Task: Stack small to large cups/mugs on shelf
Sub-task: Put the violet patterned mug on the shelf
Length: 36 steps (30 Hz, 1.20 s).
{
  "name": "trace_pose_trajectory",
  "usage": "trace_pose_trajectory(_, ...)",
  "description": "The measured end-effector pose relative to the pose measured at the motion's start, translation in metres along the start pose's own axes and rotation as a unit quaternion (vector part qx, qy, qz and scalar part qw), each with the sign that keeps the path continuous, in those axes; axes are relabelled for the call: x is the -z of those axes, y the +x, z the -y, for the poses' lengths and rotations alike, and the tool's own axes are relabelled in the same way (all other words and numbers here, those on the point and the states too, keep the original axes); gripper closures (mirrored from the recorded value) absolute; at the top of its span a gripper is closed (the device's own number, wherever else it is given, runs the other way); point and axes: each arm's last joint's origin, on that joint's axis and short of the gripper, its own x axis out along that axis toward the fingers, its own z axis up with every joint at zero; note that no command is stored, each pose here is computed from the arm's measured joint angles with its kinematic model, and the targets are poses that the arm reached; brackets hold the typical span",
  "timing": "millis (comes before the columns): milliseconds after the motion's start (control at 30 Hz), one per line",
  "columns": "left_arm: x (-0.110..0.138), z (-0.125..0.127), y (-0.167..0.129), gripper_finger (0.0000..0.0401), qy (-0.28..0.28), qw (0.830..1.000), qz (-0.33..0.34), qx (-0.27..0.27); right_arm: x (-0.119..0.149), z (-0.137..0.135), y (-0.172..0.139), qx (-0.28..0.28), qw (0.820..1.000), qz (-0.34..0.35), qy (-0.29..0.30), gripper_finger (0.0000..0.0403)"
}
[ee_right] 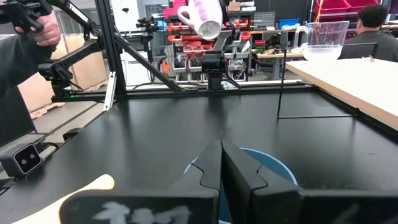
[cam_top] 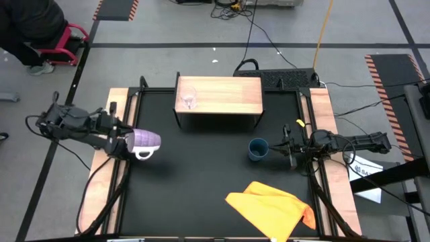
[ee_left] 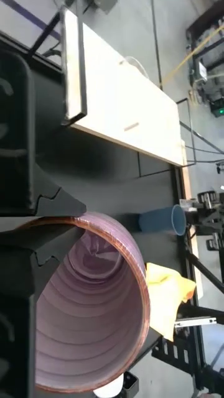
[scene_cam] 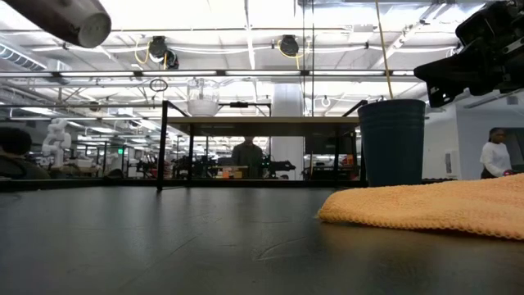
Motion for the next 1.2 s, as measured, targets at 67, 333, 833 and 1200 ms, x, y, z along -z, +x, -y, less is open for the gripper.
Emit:
trace_pose_trajectory(67, -0.004, 0.001, 0.004, 0.0393, 0.005, 1.0, -0.002, 0.0, 0.0, 0.0, 0.0, 0.0, 1.0, 0.0, -0.001, 0.0403)
trace_pose_trajectory(333, -0.026, 0.009, 0.032, 0.0393, 0.053, 0.999, 0.0, -0.001, 0.0, 0.0, 0.0, 0.0, 1.0, -0.001, -0.008, 0.0403)
trace_pose_trajectory(833, -0.061, 0.012, 0.072, 0.0393, 0.06, 0.992, 0.046, -0.096, 0.0, 0.0, 0.0, 0.0, 1.0, -0.002, -0.015, 0.0403)
trace_pose_trajectory(1200, -0.095, -0.006, 0.079, 0.0393, 0.023, 0.981, 0.096, -0.167, 0.0, 0.0, 0.0, 0.0, 1.0, -0.002, -0.014, 0.0403)
